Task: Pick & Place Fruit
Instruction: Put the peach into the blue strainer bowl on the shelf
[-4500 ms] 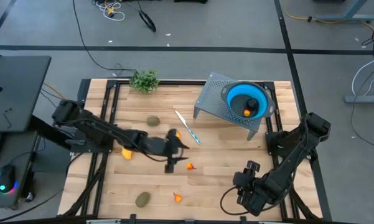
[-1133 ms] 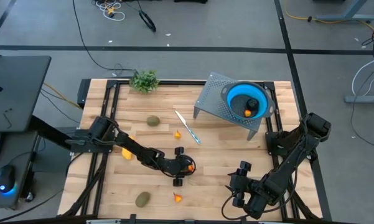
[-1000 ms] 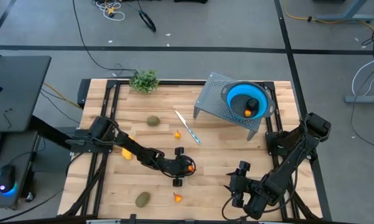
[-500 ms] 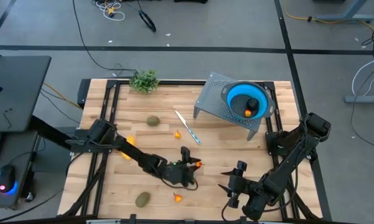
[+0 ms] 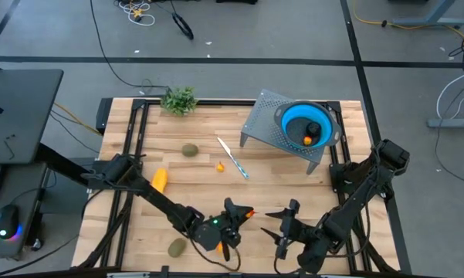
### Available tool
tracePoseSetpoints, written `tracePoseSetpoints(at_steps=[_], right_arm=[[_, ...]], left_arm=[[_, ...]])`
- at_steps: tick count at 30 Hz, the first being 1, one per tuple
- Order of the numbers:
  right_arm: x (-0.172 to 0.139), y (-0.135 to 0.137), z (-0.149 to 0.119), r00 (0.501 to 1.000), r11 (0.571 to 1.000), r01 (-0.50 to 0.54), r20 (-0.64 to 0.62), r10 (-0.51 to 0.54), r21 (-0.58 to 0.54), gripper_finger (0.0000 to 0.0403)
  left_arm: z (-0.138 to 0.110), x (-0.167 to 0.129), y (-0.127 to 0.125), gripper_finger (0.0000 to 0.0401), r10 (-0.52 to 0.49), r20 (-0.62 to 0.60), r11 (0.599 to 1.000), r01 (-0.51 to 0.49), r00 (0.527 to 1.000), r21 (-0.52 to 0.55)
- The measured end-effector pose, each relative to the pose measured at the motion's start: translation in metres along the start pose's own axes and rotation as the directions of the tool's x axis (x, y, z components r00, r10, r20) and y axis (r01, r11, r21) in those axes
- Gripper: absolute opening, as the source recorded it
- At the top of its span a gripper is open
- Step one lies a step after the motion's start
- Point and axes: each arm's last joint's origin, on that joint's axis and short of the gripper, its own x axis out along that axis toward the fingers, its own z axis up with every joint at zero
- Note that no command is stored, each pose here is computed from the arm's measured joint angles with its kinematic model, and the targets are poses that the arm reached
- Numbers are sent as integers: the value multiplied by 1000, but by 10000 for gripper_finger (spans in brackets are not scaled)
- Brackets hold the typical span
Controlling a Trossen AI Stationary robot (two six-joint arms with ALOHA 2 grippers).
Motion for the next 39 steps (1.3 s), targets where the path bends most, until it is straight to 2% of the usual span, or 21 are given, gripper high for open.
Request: tracePoseSetpoints(at_steps=[4, 8, 13, 17, 19, 23, 28, 39], right_arm=[[11, 1, 11, 999, 1000, -12, 37, 11, 26, 237], [17, 1, 20, 997, 1000, -19, 73, 18, 20, 237], [19, 3, 27, 994, 999, -26, 107, 30, -38, 237], [18, 2, 31, 989, 996, 17, 149, -4, -89, 241], [18, 2, 31, 988, 995, 24, 153, -8, -101, 251], [21, 2, 32, 992, 995, -29, 122, 41, -95, 279], [24, 3, 37, 989, 993, -77, 116, 88, -95, 309], [25, 2, 38, 989, 990, -74, 119, 88, -118, 314]], left_arm=[[4, -2, 4, 148, 45, -40, 996, -42, 998, 78], [11, -4, 9, 148, 81, -62, 991, -74, 995, 107], [17, -11, 11, 148, 102, -71, 986, -91, 992, 143], [19, -16, 10, 148, 119, -89, 981, -103, 989, 166], [20, -19, 9, 148, 114, -79, 982, -100, 990, 163], [24, -22, 9, 148, 110, -49, 983, -102, 993, 155], [29, -22, 13, 148, 92, 39, 985, -96, 995, 141], [33, -23, 16, 148, 72, 126, 983, -91, 989, 157]])
